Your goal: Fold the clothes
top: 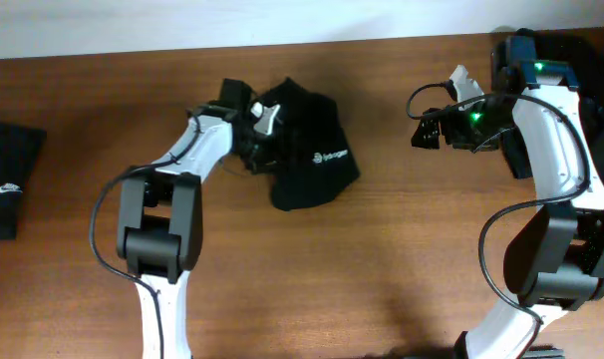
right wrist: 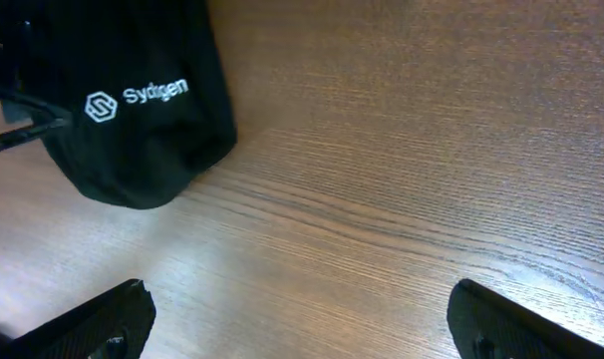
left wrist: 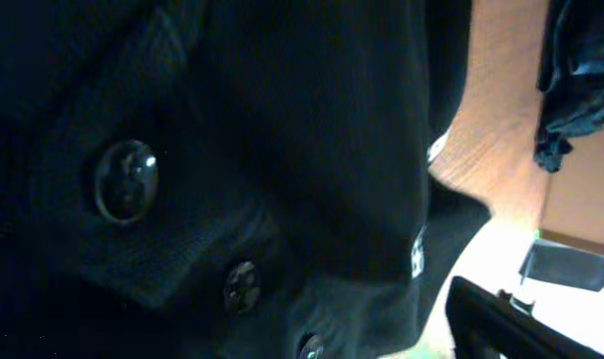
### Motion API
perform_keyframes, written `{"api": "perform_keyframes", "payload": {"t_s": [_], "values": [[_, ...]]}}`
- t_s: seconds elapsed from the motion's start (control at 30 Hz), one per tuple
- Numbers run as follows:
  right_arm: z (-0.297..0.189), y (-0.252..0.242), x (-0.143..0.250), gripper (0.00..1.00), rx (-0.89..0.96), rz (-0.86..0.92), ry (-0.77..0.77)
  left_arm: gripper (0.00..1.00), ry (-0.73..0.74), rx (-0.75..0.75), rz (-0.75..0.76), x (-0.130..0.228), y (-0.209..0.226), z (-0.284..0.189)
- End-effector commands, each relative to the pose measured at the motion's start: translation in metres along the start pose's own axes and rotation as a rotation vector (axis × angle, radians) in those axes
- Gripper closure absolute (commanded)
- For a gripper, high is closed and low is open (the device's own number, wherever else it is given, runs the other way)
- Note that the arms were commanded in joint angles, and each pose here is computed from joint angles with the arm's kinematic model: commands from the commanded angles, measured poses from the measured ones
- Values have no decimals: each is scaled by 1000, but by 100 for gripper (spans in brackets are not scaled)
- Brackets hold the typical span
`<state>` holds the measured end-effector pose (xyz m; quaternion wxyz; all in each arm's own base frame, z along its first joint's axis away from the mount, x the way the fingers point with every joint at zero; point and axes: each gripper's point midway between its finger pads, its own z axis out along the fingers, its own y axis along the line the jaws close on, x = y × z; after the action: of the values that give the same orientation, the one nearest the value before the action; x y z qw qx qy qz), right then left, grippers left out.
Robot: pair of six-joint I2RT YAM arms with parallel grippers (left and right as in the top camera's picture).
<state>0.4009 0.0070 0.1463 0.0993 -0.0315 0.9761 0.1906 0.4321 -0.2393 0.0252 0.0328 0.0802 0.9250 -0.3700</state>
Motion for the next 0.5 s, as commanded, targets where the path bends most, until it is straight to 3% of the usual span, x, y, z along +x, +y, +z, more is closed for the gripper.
{"api": "perform_keyframes", "payload": {"t_s": [0.0, 0.1, 0.17, 0.23, 0.47], "values": [[-2, -1, -1, 1, 29, -26, -5, 25, 46, -143, -106, 19, 36, 25], [-2, -2, -1, 1, 33, -25, -4, 36, 36, -168, -110, 17, 40, 25], [-2, -2, -1, 1, 33, -25, -4, 56, 31, -175, -108, 16, 41, 24], [-2, -2, -1, 1, 33, -25, -4, 69, 26, -183, -105, 15, 43, 24], [-2, -2, -1, 1, 33, -25, -3, 97, -3, -180, -99, 6, 47, 19]]}}
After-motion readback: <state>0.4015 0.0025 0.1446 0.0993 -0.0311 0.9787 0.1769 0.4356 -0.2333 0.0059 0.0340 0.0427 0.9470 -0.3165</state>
